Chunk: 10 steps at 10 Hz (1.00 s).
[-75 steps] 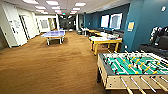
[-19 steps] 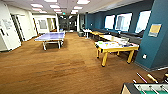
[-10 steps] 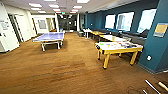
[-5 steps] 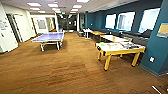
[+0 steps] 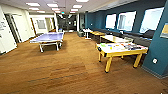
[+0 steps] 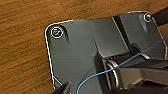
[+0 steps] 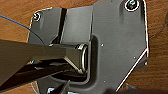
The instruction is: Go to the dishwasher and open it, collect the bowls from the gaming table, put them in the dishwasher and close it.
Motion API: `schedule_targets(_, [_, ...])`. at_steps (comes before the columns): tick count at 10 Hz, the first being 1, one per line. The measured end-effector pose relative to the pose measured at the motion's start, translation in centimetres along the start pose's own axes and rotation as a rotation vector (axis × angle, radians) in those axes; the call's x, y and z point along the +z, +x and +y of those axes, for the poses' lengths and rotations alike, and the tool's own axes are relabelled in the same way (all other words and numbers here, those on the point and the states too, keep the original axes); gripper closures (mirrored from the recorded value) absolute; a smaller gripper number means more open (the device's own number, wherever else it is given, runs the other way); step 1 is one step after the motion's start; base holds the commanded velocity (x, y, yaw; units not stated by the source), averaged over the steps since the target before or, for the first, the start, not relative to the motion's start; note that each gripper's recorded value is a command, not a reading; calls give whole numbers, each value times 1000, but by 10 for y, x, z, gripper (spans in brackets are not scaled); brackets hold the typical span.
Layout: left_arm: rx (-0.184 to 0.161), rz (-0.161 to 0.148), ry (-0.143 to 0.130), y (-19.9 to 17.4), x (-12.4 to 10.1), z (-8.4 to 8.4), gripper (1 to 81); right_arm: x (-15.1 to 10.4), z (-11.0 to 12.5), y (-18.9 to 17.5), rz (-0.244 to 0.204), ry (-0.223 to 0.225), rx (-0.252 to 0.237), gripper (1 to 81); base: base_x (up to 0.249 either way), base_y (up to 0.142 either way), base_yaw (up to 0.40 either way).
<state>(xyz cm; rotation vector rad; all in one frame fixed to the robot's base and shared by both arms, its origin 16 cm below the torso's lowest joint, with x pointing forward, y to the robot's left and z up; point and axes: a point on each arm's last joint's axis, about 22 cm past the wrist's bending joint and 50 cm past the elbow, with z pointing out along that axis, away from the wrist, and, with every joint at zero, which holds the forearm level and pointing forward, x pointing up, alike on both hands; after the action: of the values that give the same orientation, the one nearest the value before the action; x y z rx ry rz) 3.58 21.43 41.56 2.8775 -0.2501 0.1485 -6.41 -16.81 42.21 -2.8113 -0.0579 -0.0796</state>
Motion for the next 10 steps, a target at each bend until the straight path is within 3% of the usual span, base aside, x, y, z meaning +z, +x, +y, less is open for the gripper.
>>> schedule_targets(10, [0, 3, -6, 2, 1, 5, 10, 0, 3, 6, 6, -7, -3, 10, 191, 0, 0])
